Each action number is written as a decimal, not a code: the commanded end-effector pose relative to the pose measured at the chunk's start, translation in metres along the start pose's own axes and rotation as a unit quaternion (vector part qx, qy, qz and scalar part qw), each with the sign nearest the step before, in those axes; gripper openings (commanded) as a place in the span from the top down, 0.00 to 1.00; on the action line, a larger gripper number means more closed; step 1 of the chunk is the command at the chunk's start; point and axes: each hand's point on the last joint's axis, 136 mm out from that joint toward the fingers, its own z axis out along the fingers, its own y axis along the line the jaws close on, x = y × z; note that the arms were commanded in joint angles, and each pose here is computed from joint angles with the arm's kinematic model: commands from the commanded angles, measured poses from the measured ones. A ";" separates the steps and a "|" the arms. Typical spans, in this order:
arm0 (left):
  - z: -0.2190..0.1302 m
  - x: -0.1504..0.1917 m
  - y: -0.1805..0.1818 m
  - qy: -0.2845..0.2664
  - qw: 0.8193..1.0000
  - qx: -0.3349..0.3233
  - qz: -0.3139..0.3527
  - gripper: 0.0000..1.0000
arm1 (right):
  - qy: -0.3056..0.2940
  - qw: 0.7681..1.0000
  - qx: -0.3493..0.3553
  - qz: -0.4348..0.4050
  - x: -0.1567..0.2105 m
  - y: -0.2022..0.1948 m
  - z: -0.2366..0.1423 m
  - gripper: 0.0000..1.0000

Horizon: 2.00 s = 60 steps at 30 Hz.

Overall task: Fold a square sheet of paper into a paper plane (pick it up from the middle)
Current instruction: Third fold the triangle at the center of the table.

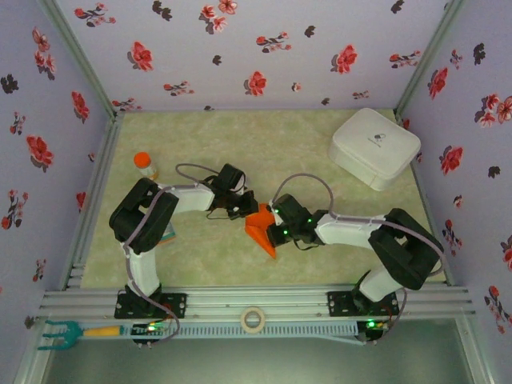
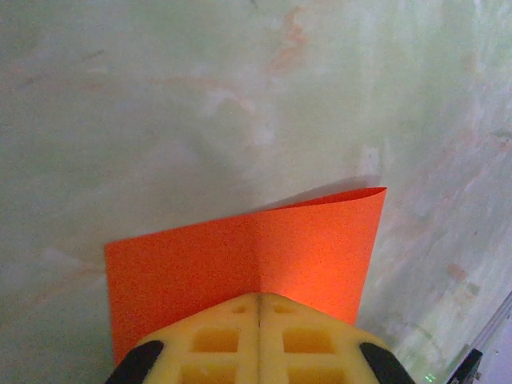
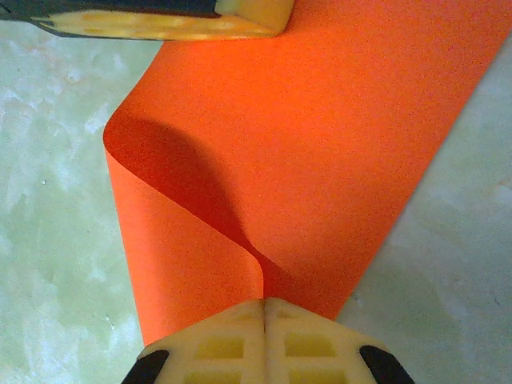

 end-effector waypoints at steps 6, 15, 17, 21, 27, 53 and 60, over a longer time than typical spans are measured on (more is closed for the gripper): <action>0.000 0.000 0.003 0.003 1.000 -0.006 0.001 0.96 | 0.007 1.000 0.006 -0.002 0.000 -0.004 0.002 0.97; -0.013 -0.009 -0.016 -0.010 1.000 0.009 0.021 0.88 | 0.006 1.000 0.003 0.001 0.000 -0.003 0.002 0.97; -0.023 -0.014 -0.026 -0.024 0.999 0.012 0.031 0.82 | 0.005 1.000 0.003 0.003 0.001 -0.004 0.003 0.97; -0.043 -0.021 -0.041 -0.050 0.998 0.021 0.041 0.76 | 0.005 1.000 0.002 0.008 0.001 -0.004 0.004 0.97; -0.062 -0.004 -0.045 -0.063 0.997 0.039 0.027 0.92 | -0.001 1.000 -0.004 0.013 -0.002 -0.001 0.004 0.97; -0.013 0.071 -0.020 -0.019 0.997 0.056 -0.052 1.00 | -0.003 1.000 -0.003 0.018 -0.001 -0.002 0.003 0.97; -0.009 0.078 -0.003 -0.015 0.998 0.026 -0.056 1.00 | -0.002 1.000 -0.001 0.017 -0.001 -0.003 0.002 0.97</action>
